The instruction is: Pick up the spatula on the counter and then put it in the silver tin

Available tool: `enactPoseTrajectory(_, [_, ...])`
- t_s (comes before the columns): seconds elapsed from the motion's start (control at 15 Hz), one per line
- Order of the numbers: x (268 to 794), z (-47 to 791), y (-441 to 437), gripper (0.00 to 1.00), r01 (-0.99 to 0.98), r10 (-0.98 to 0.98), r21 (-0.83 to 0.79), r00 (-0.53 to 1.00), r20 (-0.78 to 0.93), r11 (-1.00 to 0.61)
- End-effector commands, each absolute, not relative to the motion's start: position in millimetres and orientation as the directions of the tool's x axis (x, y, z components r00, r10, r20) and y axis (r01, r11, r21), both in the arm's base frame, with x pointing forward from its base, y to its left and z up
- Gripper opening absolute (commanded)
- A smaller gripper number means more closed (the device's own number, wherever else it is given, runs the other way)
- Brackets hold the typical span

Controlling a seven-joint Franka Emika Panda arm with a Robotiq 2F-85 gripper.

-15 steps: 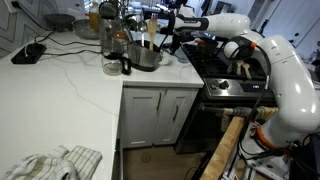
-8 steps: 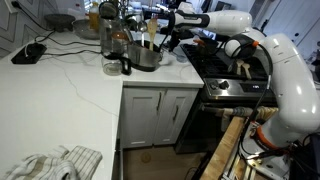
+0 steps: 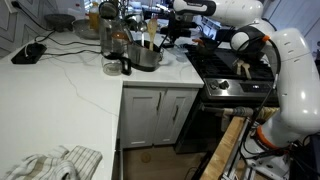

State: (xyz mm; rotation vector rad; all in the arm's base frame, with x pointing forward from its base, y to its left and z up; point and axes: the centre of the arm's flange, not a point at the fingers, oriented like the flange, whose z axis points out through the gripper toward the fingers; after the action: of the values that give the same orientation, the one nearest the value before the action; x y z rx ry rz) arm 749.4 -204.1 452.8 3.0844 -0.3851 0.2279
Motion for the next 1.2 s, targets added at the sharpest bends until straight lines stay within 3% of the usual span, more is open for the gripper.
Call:
enactPoseTrajectory(0.0, [707, 478, -183, 0.05, -0.370, -0.365, 0.018, 0.924, 0.112, -0.929])
enactPoseTrajectory(0.67, [643, 567, -128, 0.05, -0.574, -0.532, -0.170, 0.813, -0.235, -0.801])
enactPoseTrajectory(1.07, [646, 587, -129, 0.05, -0.686, -0.555, -0.283, 0.717, -0.423, -0.670])
enactPoseTrajectory(1.13, [642, 584, -117, 0.20, -0.645, -0.553, -0.236, 0.753, -0.357, -0.726])
